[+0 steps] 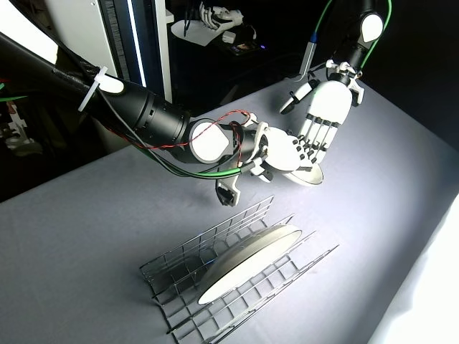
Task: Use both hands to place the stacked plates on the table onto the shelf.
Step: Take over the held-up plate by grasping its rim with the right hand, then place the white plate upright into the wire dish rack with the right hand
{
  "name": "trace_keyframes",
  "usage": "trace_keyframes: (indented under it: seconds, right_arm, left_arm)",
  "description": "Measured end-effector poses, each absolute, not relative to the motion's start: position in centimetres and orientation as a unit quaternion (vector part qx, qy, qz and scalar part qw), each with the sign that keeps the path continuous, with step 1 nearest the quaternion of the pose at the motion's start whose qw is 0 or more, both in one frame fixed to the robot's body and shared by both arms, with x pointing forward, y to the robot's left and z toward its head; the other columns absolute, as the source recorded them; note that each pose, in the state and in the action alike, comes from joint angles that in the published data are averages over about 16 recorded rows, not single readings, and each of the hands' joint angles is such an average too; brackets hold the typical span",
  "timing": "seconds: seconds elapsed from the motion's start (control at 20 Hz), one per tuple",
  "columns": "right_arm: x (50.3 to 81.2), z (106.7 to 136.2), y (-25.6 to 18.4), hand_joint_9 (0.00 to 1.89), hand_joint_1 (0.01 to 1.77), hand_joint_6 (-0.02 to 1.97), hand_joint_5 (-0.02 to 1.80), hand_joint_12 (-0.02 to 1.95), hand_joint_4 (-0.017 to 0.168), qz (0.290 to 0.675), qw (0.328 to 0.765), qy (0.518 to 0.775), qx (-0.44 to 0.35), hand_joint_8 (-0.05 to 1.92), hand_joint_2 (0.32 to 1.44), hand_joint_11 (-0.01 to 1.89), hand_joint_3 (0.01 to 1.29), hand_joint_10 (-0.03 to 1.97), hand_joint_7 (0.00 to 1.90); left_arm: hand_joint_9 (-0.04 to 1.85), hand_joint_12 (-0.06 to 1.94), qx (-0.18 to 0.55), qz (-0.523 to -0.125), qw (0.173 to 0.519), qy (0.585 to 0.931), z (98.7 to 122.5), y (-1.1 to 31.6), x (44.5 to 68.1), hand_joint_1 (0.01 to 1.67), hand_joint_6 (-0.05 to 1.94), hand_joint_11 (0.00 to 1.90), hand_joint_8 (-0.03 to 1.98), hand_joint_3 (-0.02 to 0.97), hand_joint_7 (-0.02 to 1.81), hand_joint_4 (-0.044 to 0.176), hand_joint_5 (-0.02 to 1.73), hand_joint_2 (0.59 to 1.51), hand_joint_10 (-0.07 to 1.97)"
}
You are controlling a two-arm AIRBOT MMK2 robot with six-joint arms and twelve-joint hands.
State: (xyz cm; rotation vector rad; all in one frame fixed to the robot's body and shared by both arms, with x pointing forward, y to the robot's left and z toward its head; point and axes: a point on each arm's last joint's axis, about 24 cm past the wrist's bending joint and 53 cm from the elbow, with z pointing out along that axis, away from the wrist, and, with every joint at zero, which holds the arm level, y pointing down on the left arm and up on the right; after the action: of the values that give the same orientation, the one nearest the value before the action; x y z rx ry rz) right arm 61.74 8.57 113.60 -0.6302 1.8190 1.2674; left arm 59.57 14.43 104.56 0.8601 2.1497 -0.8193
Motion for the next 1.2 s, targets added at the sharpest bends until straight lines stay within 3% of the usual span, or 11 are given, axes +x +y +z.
trace_keyframes:
  seconds: [0.4,0.7,1.2]
  right_arm:
    - [61.1,114.5,8.7,0.67,1.57,0.70,0.66,1.55,0.003,0.516,0.405,0.711,-0.254,0.45,0.99,0.56,0.02,0.53,0.69]
    - [60.9,115.8,8.2,0.85,1.45,1.03,0.77,1.65,0.006,0.528,0.408,0.701,-0.251,0.74,0.95,0.80,0.01,0.94,0.83]
    - [60.8,120.7,6.6,0.96,1.41,1.09,0.85,1.68,0.000,0.561,0.419,0.683,-0.205,0.88,0.96,0.78,0.01,1.15,0.93]
  left_arm:
    - [0.01,-0.01,0.339,-0.318,0.349,0.814,106.1,13.9,59.7,0.01,-0.03,0.01,0.00,0.019,0.02,-0.009,-0.01,1.122,-0.01]
    - [0.01,0.00,0.346,-0.325,0.378,0.795,109.4,13.8,60.1,0.01,-0.01,0.01,0.00,0.019,0.01,-0.002,0.00,1.120,0.00]
    - [0.02,0.01,0.332,-0.319,0.430,0.776,115.0,17.0,61.1,0.01,0.01,0.02,0.00,0.020,0.02,0.007,0.01,1.118,0.01]
